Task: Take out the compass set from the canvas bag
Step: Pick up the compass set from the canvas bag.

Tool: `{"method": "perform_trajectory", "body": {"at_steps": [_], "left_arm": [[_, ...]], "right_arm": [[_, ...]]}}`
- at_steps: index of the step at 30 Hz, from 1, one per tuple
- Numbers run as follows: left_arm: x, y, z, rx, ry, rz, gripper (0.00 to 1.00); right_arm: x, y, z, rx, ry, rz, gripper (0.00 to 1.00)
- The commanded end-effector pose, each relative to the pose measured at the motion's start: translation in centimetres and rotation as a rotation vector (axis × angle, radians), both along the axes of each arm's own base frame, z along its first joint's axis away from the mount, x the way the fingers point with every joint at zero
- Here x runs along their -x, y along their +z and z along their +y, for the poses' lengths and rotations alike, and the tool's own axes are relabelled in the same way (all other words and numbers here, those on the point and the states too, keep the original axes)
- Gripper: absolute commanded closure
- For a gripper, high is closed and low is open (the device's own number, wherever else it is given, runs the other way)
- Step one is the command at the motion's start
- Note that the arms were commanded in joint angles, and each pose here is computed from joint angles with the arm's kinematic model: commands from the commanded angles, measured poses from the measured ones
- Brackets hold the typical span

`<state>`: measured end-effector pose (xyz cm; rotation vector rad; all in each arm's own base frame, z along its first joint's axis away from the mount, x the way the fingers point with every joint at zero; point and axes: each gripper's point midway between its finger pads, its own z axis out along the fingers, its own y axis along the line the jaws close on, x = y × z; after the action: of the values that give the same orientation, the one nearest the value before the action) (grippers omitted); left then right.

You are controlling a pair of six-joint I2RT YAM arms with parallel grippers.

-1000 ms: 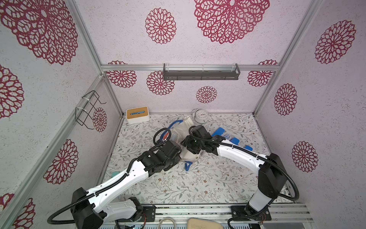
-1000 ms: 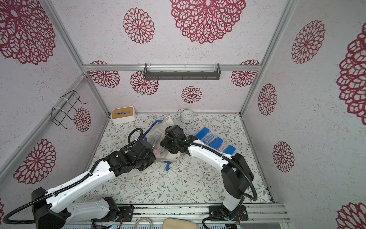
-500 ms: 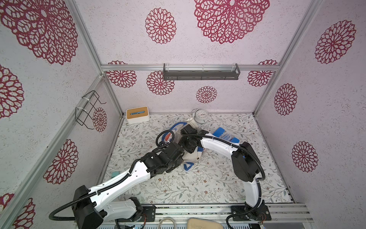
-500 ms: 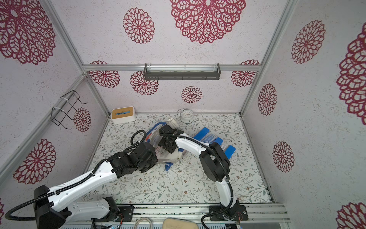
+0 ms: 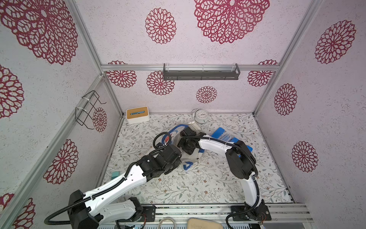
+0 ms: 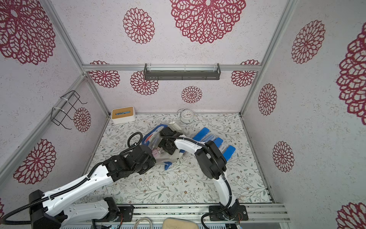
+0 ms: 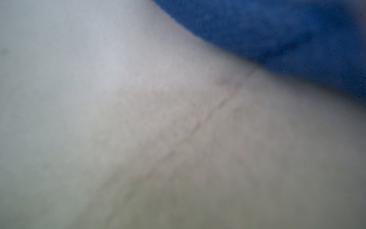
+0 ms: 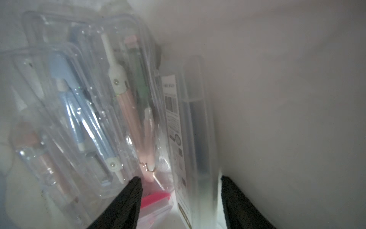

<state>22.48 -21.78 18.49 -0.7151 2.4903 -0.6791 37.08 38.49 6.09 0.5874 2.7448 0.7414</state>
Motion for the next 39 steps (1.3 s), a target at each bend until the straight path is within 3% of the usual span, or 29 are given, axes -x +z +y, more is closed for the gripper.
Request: {"method": "perform_trajectory", "body": {"at_steps": [1,9,13,26,39], "left_arm": [[0.4,0.3,-0.3,0.027,-0.007,-0.004,1.00],[0.6,0.4,0.6,0.015,0.007,-0.011,1.00],[0.6,0.7,0.9,0.008,0.011,-0.020,1.00],[0.3,0.8,1.4,-0.005,0.023,-0.032,1.00],[-0.2,0.9,1.3,-0.011,0.037,-0.033,1.00]], "right_arm": [[-0.7,-1.3,-0.3,-0.032,-0.037,0.010,0.40],[-1.3,2.0,0.1,-0.082,-0.019,-0.086,0.75],[-0.9,4.0,0.4,-0.118,-0.006,-0.116,0.85],[2.2,9.8,0.6,-0.229,0.038,-0.185,0.88],[4.5,17.3,-2.3,-0.283,0.098,-0.333,0.88]]}}
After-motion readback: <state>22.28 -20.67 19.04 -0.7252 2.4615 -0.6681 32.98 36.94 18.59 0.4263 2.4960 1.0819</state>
